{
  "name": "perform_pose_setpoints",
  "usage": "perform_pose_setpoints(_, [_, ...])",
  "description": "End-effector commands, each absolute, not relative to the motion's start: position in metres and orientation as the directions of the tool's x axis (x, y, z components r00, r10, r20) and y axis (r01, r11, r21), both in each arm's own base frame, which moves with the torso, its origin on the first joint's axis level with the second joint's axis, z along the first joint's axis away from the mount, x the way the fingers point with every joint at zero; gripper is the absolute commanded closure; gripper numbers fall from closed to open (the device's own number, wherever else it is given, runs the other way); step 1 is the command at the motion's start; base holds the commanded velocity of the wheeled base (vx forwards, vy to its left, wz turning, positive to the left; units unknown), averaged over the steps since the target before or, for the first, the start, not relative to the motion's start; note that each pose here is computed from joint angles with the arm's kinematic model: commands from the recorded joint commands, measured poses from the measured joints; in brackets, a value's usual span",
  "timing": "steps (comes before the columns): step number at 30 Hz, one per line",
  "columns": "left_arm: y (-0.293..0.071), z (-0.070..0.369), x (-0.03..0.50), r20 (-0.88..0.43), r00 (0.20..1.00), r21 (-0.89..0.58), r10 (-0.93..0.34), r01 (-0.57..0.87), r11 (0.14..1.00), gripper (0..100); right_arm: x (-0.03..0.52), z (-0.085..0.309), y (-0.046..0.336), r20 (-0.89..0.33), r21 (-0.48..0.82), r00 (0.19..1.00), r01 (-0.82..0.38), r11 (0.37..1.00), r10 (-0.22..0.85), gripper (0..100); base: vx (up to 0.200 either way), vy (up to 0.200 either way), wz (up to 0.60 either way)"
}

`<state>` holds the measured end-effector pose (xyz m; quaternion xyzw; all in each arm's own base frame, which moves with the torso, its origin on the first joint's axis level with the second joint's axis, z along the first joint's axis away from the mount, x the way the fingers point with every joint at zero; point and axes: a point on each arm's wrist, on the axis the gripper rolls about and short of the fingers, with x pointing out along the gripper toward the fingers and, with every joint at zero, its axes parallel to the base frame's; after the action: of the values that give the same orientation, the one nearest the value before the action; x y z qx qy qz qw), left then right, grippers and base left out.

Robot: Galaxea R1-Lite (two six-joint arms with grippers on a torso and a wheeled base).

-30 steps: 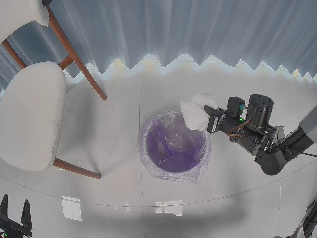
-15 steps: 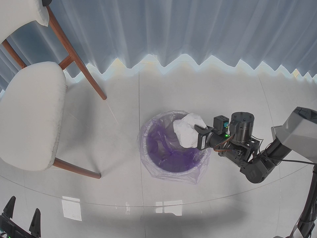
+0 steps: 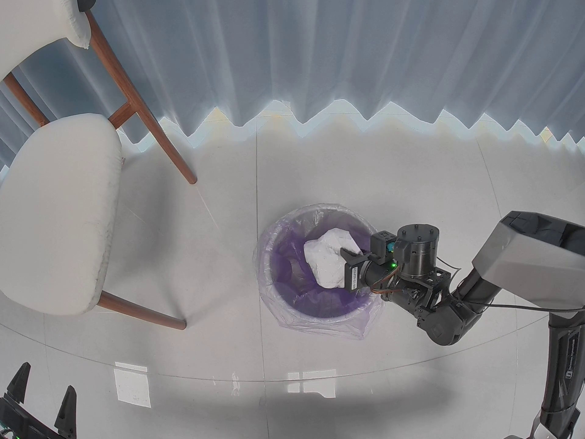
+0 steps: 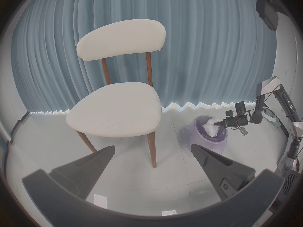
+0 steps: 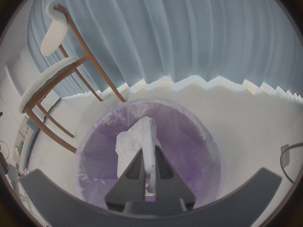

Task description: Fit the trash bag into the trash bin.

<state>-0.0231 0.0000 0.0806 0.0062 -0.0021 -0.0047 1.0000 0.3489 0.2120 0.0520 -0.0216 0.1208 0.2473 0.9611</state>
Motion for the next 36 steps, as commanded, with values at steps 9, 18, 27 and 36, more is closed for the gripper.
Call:
perform_pose_setpoints(9, [0.000,0.076,-0.023,-0.002,1.000,0.012,-0.009,0.009,1.000,0,0.368,0.020,0.226,-0.268,0.031,0.842,-0.478,0.878,0.468,100,0.000,0.000,0.00])
perform_pose_setpoints(18, [0.000,0.076,-0.023,-0.002,1.000,0.011,-0.008,0.008,1.000,0,0.376,0.010,0.227,-0.274,0.033,0.848,-0.462,0.886,0.453,100,0.000,0.000,0.00])
perform_pose_setpoints(27, [0.000,0.076,-0.023,-0.002,1.000,0.011,-0.009,0.009,1.000,0,0.380,0.010,0.229,-0.262,0.050,0.852,-0.457,0.888,0.453,100,0.000,0.000,0.00])
perform_pose_setpoints(36, [0.000,0.076,-0.023,-0.002,1.000,0.011,-0.009,0.009,1.000,0,0.380,0.010,0.230,-0.262,0.061,0.851,-0.457,0.887,0.456,100,0.000,0.000,0.00])
